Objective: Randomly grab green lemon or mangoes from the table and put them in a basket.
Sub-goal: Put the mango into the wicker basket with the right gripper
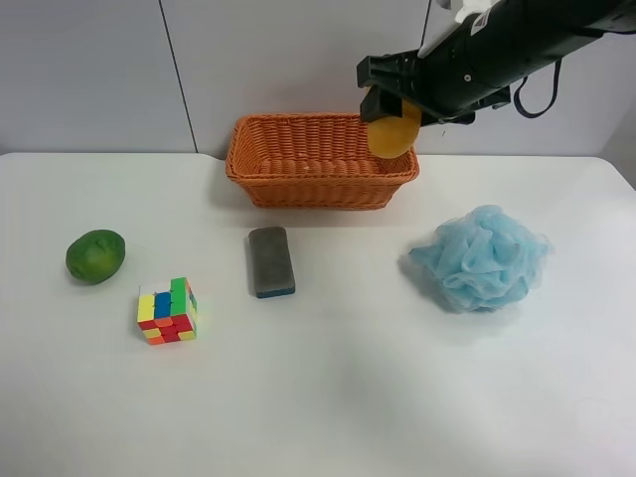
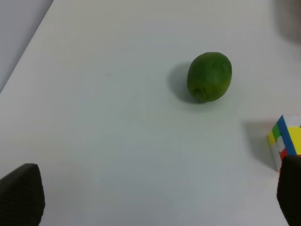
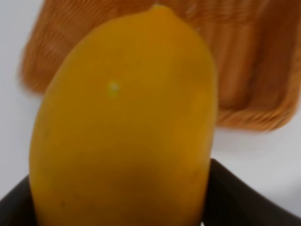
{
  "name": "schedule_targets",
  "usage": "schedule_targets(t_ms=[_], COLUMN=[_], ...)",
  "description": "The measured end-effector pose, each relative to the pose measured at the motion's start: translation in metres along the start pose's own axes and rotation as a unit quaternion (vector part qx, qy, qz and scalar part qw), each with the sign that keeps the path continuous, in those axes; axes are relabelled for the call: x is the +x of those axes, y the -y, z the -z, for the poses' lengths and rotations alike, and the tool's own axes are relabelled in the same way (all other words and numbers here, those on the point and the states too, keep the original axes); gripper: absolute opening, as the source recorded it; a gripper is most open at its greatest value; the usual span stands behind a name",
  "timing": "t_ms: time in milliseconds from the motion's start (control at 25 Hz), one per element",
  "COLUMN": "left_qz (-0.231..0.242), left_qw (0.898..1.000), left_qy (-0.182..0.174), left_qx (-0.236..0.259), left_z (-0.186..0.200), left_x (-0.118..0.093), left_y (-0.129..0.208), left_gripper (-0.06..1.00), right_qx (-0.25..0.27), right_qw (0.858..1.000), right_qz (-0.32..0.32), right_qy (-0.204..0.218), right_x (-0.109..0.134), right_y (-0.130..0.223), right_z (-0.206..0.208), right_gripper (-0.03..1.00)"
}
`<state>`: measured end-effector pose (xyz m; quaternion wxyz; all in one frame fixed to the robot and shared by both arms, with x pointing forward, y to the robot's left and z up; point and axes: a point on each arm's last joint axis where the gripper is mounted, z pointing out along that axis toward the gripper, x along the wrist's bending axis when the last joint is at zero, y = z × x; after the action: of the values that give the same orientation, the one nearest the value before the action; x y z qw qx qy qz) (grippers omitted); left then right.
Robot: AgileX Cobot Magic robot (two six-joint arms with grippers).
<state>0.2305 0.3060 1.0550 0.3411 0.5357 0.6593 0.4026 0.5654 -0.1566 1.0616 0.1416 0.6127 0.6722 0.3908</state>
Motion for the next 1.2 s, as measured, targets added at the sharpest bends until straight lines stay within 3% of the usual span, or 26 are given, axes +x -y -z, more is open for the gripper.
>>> schedule_targets(t_ms=[240,640,1200], left_qz=[0.0,0.0,0.0], left_qw=[1.0,1.0,1.0], left_qy=[0.0,0.0,0.0], left_qx=[0.0,0.0,0.0], left_z=[0.0,0.0,0.0], left_x=[0.0,0.0,0.0], left_y=[0.0,0.0,0.0], left_gripper=[0.99,0.99,0.99], right_qx=[-0.017,-0.086,-0.115], right_qw=[0.999,0.995,0.993], right_qz=[0.002,0.005,-0.001], right_qy=[0.045,0.042,0.039], right_x=[-0.031,-0.051,-0.058], right_y=[-0.011,0.002,0.011], right_z=[-0.049,-0.117,-0.14], right_gripper=[0.63,0.63,0.63])
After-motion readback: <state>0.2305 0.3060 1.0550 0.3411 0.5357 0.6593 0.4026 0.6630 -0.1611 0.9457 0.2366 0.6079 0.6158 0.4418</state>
